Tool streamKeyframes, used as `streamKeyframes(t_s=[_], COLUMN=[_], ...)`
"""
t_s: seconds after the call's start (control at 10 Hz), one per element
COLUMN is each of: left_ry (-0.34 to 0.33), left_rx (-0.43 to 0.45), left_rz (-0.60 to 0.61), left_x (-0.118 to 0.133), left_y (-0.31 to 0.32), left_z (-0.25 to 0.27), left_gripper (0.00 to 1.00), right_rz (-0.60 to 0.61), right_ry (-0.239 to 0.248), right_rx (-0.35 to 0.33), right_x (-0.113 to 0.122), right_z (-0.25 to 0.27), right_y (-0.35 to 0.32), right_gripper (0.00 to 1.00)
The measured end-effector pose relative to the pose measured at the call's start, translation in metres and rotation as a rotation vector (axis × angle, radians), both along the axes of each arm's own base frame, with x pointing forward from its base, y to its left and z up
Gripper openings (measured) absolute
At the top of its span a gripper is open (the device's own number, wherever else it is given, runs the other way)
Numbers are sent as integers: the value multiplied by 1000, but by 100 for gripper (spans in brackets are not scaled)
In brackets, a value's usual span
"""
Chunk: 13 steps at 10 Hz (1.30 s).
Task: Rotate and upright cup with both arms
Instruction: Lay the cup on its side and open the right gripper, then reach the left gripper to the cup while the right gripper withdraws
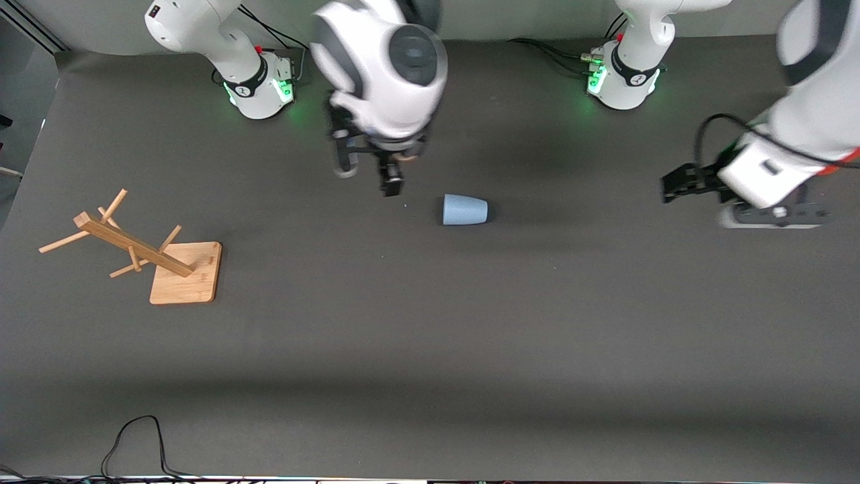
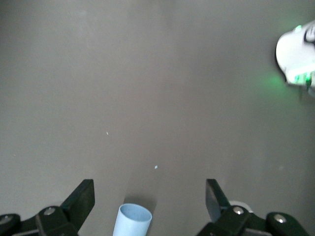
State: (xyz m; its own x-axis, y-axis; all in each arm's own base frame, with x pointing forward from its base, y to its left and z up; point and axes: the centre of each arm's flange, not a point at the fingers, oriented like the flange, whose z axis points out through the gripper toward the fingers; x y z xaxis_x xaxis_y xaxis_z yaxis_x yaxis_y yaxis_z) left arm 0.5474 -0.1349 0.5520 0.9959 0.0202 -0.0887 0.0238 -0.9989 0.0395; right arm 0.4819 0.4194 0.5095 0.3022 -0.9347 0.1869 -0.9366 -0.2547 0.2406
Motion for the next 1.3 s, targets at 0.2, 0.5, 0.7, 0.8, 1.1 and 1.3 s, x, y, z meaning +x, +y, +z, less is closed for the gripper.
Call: streamKeyframes(t_s=[0.2, 0.5, 0.7, 0.8, 1.1, 1.3], left_ry=[4, -2, -14, -26, -56, -71], left_rx=[43, 136, 207, 243, 355, 424], left_rz=[32, 89, 98, 89, 22, -18], left_x=[-8, -37, -61, -73, -121, -151], left_y=[-72, -176, -242, -272, -356, -397], left_z=[-24, -64, -97, -115, -185, -239], left_gripper=[100, 100, 100, 100, 100, 100], right_rz=[113, 257, 380, 434, 656, 796], right_ry=[53, 97, 114, 117, 85, 71], right_rx=[68, 182, 261, 291, 350, 370], right_x=[30, 63, 74, 76, 80, 74], right_z=[34, 72, 85, 89, 87, 84], right_y=[-77, -216, -315, -354, -420, -434], right_gripper=[100, 100, 100, 100, 100, 100])
